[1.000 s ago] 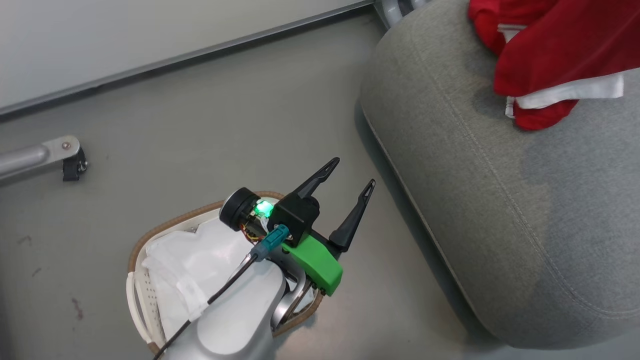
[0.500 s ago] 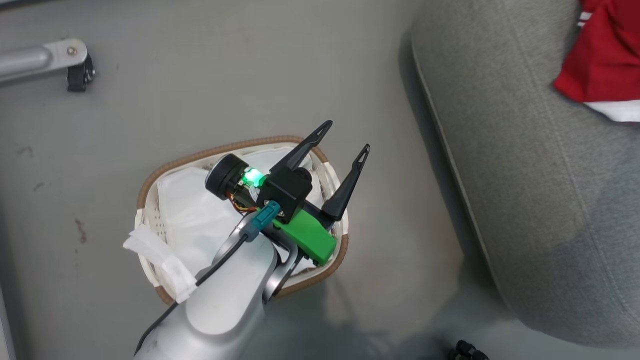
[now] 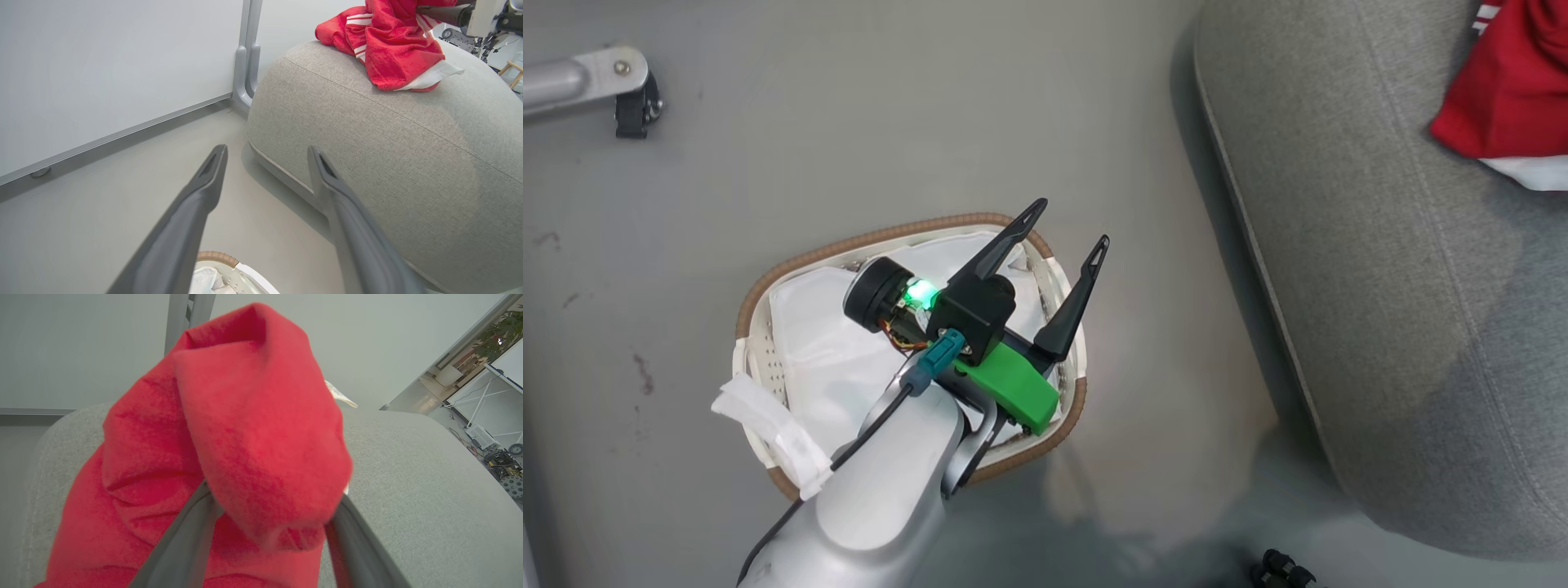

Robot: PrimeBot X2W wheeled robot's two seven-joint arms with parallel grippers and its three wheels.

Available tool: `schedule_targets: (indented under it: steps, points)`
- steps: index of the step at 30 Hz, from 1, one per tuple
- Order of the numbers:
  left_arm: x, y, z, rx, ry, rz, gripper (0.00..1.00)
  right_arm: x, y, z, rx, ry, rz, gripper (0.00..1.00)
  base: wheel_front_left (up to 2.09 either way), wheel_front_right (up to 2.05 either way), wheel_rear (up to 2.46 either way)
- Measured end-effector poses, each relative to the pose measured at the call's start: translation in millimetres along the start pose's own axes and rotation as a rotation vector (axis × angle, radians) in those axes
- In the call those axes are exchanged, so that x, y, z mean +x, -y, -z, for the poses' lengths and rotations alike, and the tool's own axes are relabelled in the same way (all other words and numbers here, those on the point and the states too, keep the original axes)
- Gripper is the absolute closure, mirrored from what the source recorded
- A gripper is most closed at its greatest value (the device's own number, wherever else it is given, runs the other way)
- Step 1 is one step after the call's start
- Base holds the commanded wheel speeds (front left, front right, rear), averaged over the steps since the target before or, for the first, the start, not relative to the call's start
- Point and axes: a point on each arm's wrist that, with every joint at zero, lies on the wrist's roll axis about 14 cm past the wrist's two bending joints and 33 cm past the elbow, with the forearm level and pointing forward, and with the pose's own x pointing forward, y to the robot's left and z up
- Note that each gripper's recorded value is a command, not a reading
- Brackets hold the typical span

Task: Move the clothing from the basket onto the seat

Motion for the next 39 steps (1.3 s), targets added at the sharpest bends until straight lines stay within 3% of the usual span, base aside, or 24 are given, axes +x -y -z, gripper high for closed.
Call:
schedule_targets:
  steps: [9,23,39]
  points:
    - [-5,15,-25,0.003,0.043,-0.003,0.00,-40,8,-9,-0.009,0.045,-0.013,0.00,0.00,0.00,0.00]
    - [-44,15,-74,0.020,0.135,-0.141,0.00,-77,19,-94,0.009,0.272,-0.042,0.00,0.00,0.00,0.00]
    - [-164,-52,-97,0.023,0.228,-0.588,0.00,-135,-114,-150,0.295,0.429,-0.306,0.00,0.00,0.00,0.00]
